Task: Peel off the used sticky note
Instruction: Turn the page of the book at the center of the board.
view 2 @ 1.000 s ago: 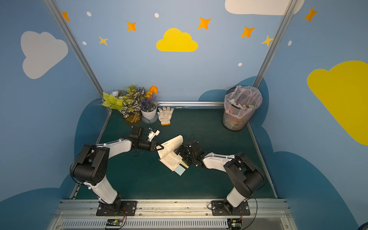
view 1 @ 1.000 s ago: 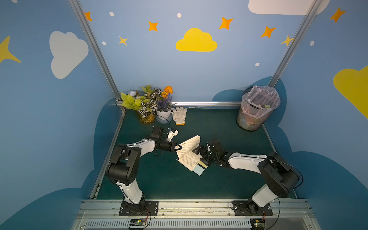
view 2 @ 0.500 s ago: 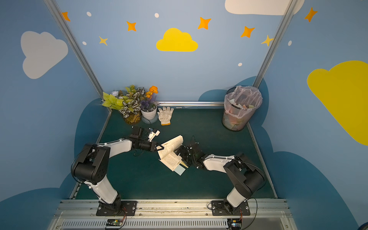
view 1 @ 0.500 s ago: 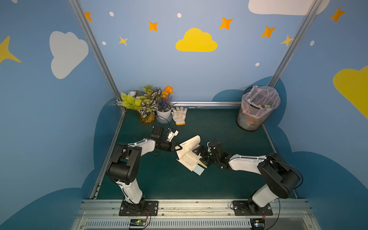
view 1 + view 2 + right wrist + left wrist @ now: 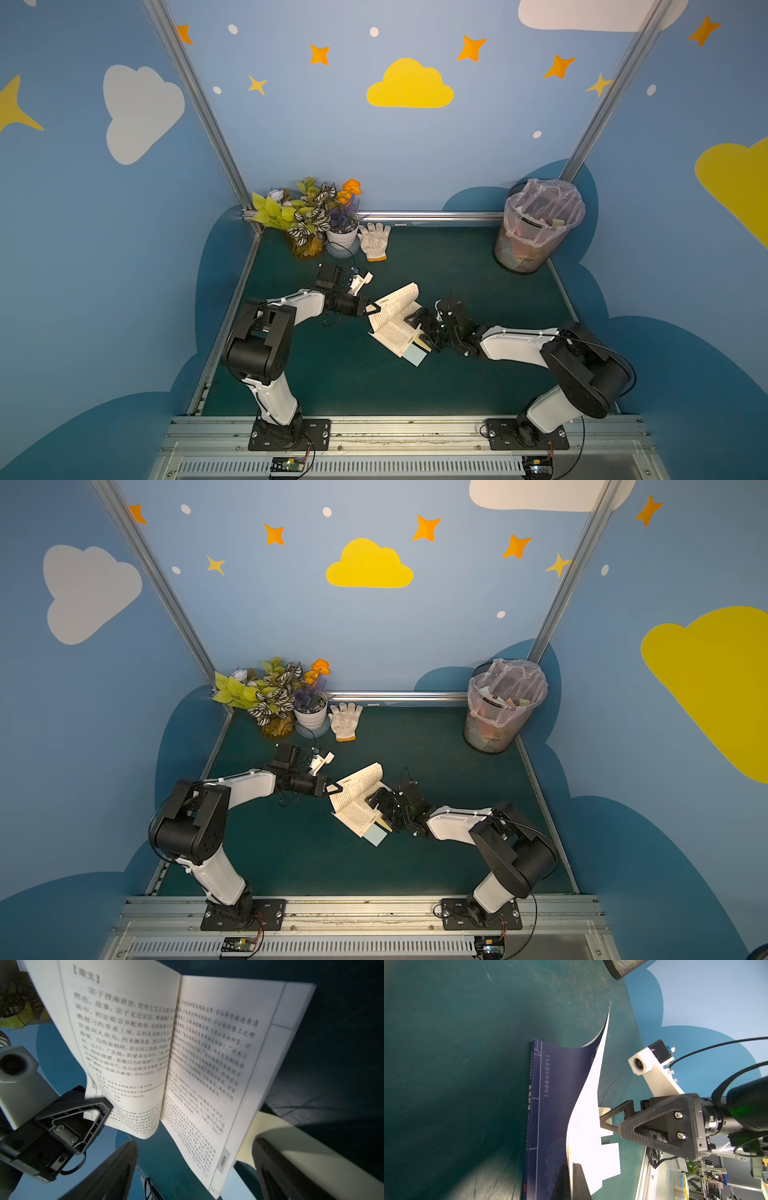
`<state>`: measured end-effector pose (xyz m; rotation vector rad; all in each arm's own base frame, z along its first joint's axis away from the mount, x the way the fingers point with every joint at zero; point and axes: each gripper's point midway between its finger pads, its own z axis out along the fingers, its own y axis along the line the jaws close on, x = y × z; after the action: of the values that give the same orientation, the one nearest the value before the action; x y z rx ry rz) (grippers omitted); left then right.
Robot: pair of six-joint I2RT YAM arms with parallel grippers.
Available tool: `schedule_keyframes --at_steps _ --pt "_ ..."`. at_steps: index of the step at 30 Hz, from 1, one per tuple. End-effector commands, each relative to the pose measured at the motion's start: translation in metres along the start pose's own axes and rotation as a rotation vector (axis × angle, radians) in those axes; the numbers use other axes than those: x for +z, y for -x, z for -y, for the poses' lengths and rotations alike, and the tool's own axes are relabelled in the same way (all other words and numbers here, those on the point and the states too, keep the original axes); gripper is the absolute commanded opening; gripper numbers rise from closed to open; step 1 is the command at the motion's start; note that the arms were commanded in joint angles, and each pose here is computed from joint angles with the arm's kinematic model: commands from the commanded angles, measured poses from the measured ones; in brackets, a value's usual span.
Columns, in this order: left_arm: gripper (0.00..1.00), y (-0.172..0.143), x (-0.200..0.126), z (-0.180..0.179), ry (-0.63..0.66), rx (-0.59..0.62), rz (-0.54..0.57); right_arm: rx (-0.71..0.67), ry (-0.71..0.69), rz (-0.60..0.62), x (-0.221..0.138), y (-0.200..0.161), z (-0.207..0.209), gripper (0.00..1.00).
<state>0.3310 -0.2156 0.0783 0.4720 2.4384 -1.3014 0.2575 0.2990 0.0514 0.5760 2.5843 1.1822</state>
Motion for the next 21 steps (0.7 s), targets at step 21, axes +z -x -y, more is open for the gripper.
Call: schedule_keyframes --at_steps 21 --pt "0.03 -0.013 0.006 -0.006 -0.002 -0.048 -0.055 -0.003 0.040 -0.001 0.012 0.007 -0.024 0.92"
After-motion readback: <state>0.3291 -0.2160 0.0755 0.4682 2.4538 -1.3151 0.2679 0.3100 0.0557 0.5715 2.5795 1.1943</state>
